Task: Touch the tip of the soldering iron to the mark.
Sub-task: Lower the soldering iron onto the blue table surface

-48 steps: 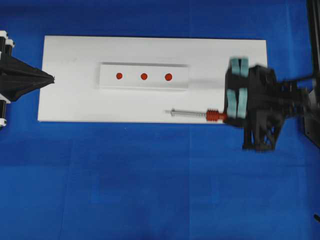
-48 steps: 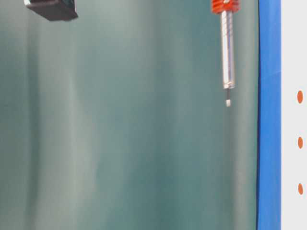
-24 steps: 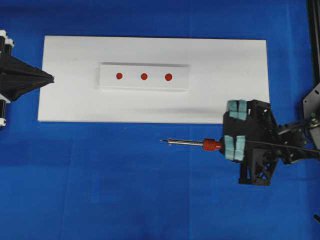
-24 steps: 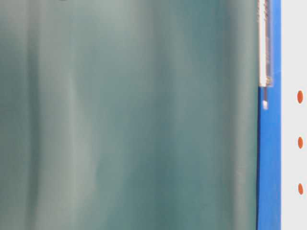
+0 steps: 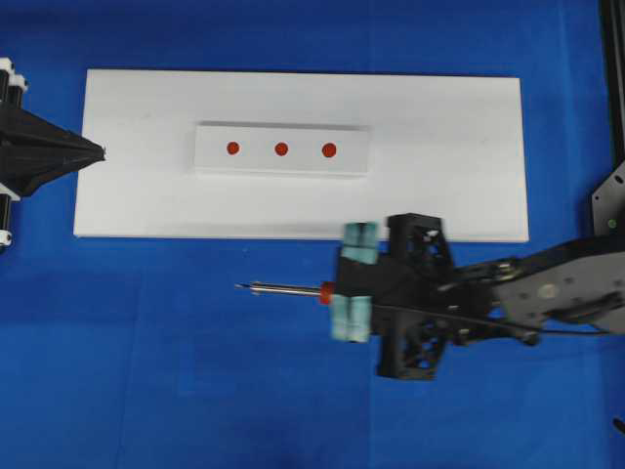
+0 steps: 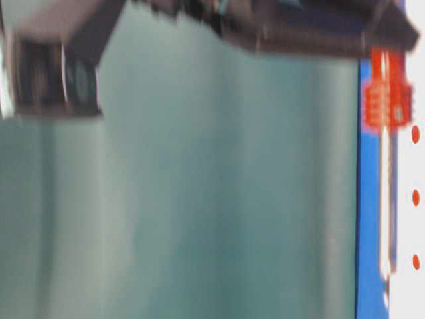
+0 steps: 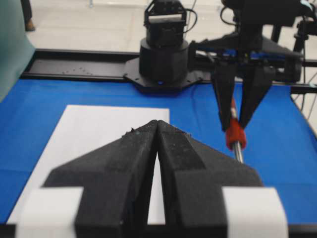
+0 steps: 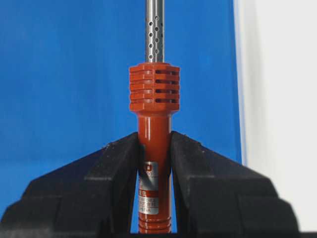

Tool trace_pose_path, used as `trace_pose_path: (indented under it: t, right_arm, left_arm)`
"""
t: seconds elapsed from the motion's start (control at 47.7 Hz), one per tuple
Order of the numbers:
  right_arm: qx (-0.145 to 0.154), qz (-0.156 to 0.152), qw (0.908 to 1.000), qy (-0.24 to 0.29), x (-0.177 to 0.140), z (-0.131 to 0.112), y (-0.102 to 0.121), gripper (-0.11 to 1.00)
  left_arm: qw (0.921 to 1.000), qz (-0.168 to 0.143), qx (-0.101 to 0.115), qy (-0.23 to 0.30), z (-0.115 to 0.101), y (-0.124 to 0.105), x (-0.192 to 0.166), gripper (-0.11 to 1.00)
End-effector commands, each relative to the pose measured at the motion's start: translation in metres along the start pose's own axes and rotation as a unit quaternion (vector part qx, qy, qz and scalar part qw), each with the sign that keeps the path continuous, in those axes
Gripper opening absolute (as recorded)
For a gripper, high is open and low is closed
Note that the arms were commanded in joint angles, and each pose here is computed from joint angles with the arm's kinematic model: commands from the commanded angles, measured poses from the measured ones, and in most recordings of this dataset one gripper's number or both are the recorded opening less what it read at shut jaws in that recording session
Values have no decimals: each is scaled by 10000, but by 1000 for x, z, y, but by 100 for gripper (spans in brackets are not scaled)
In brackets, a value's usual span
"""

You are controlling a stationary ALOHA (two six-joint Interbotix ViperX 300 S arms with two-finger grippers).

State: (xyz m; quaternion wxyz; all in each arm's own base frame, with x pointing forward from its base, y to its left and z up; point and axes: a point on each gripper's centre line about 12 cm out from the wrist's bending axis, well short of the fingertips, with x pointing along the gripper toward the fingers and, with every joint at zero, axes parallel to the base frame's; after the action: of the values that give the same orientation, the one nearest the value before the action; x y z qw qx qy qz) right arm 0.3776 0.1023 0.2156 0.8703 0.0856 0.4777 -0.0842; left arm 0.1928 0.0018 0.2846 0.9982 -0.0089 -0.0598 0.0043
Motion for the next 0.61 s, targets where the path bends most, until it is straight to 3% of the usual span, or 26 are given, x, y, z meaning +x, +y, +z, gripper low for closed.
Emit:
trace_pose_path:
  t: [0.0, 0.23, 0.587]
  right_arm:
    - [64, 80, 9996, -266, -2, 24, 5, 6]
    - [59, 131, 9990, -423, 13, 50, 16, 6]
    - [58, 200, 9989, -424, 26, 48, 19, 6]
  left_arm:
    - [9999, 10, 1, -138, 9, 0, 2, 2]
    - [9999, 0, 8, -115, 7, 0, 2, 2]
    - [10000, 1, 15, -84, 6, 0, 2, 2]
